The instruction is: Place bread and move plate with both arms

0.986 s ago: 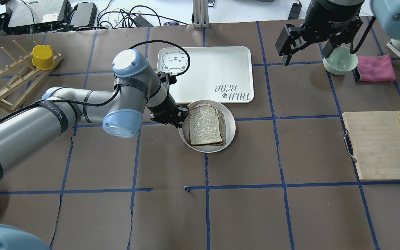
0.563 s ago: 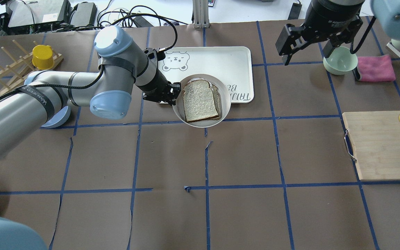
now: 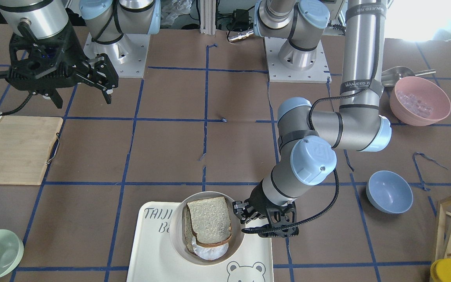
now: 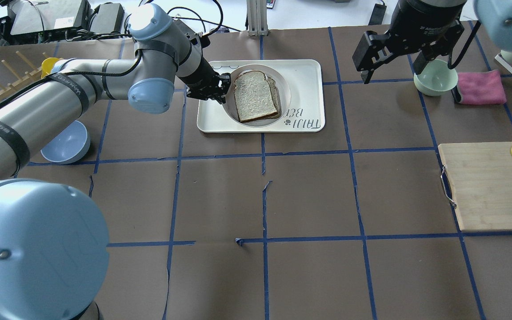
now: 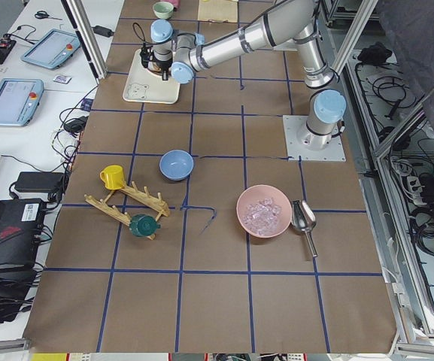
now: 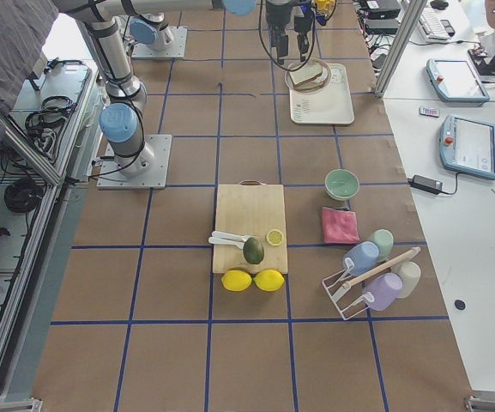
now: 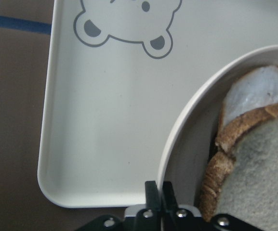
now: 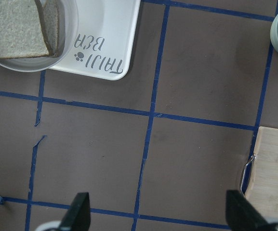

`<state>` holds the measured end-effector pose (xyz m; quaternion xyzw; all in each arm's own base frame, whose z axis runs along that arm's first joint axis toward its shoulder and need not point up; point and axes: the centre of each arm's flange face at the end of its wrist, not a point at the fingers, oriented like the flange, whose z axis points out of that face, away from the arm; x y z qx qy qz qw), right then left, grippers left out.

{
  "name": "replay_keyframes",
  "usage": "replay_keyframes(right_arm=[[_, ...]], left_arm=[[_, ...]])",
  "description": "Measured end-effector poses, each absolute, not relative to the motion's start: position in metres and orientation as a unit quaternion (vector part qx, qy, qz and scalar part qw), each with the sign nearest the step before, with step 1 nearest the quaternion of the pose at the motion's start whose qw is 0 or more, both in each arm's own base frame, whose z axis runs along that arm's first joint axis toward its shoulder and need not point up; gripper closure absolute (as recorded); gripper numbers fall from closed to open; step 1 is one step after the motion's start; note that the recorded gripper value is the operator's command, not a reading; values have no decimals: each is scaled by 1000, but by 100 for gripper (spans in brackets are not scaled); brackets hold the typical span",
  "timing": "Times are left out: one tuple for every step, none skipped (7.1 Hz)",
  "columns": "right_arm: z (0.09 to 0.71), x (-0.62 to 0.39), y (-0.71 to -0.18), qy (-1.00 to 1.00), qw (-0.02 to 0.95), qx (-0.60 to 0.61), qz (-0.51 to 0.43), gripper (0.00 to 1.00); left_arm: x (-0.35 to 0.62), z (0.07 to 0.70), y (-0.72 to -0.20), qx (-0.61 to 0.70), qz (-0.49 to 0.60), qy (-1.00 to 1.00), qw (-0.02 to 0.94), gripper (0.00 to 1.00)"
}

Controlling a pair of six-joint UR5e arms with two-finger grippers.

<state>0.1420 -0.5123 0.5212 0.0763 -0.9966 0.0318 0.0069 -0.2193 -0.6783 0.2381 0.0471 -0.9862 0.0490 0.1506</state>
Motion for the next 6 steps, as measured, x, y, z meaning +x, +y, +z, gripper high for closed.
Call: replay_keyframes(right_arm=[[521,142,-512,-997,7,76,32,0],[521,142,-512,-997,7,76,31,0],[521,142,-512,-997,7,76,31,0],[521,142,-512,-997,7,76,31,0],[521,142,-512,-997,7,76,31,0],[521,142,-512,-997,7,76,31,0]], left_arm=[[-221,223,-694,46,46,-986,151,100],[-222,209,-704,46,41,-987,151,100],[-222,200,-709,48,38,-986,152,29],[-223,197,-711,51,36,-986,153,0],[-223,201,-712,51,38,-986,153,0],[-222,213,-710,51,38,-986,152,0]])
